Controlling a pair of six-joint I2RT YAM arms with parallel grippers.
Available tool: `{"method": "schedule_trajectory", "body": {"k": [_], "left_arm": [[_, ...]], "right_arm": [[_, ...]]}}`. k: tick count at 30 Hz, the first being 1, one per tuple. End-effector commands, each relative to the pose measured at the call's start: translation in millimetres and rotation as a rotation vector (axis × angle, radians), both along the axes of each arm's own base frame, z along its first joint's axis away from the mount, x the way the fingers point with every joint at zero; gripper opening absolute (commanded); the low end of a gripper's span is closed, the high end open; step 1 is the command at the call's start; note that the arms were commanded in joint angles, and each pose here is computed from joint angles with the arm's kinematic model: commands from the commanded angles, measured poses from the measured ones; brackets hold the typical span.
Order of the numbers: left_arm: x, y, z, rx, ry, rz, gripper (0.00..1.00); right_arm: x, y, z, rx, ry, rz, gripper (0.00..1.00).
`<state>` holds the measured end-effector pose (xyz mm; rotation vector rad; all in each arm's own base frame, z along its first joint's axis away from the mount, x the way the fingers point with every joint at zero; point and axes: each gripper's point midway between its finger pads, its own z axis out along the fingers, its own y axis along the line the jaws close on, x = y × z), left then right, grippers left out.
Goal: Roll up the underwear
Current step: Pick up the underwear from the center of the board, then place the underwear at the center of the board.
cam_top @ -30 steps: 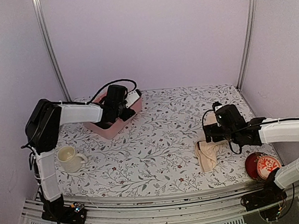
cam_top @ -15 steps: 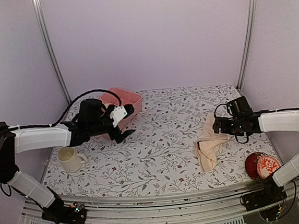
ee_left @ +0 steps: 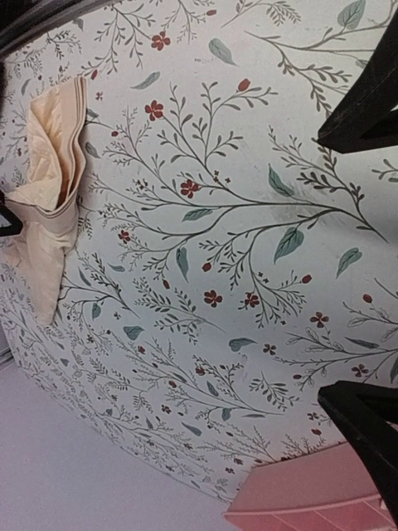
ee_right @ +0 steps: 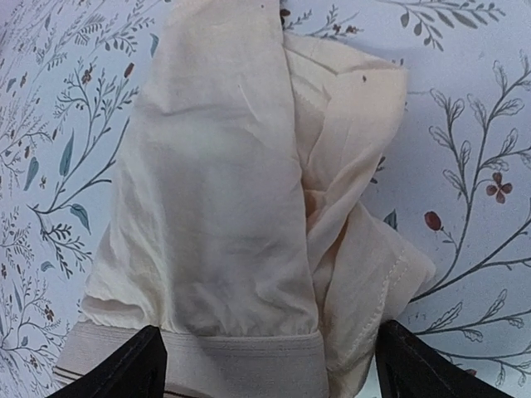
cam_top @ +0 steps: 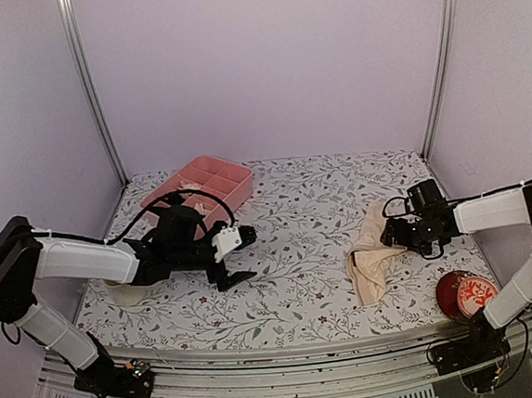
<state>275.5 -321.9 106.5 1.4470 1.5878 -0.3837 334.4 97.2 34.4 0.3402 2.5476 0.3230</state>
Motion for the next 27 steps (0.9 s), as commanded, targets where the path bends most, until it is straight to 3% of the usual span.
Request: {"method": "schedule_trajectory", "body": {"k": [1,4,6,9,14,18,23,27], "left_arm": [[0.4,-2.9,11.4,-0.030,-0.054,-0.005,0.99],[-2.1,-3.4,10.0,-0.035,-0.048,-0.016,0.99],[-4.1,-4.8,7.0,-0.037,-0.035,-0.026,0.98],[-5.2,-7.0,0.4,-0.030,-0.016,-0.036,0.99],[-0.8,-7.3,-8.7,-0.014,-0.014,-0.023,0.98],[-6.5,-9.9,-13.5,-0.017,0.010,-0.054,0.98],[-11.3,-10.3,-7.4,-0.037,0.001,-0.074,0.99],[-12.6,-8.8,-0.6,-0.057,-0.020,-0.072,0.99]], "right_arm": [[3.8,16.7,-9.4,0.072,0.021,0.061,0.83],[18.5,27.7,3.9,0.098,-0.032,0.105,0.61],[31.6,36.4,19.8,0.113,-0.080,0.152,0.32],[46.7,60.9,49.7,0.119,-0.160,0.248,0.06],[30.4,155.1,122.0,0.081,-0.377,0.552,0.03],[-4.2,195.2,160.8,0.054,-0.610,0.720,0.04],[-27.9,208.4,161.8,0.131,-0.648,0.848,0.07],[-30.9,216.1,131.6,0.118,-0.554,0.891,0.12]]}}
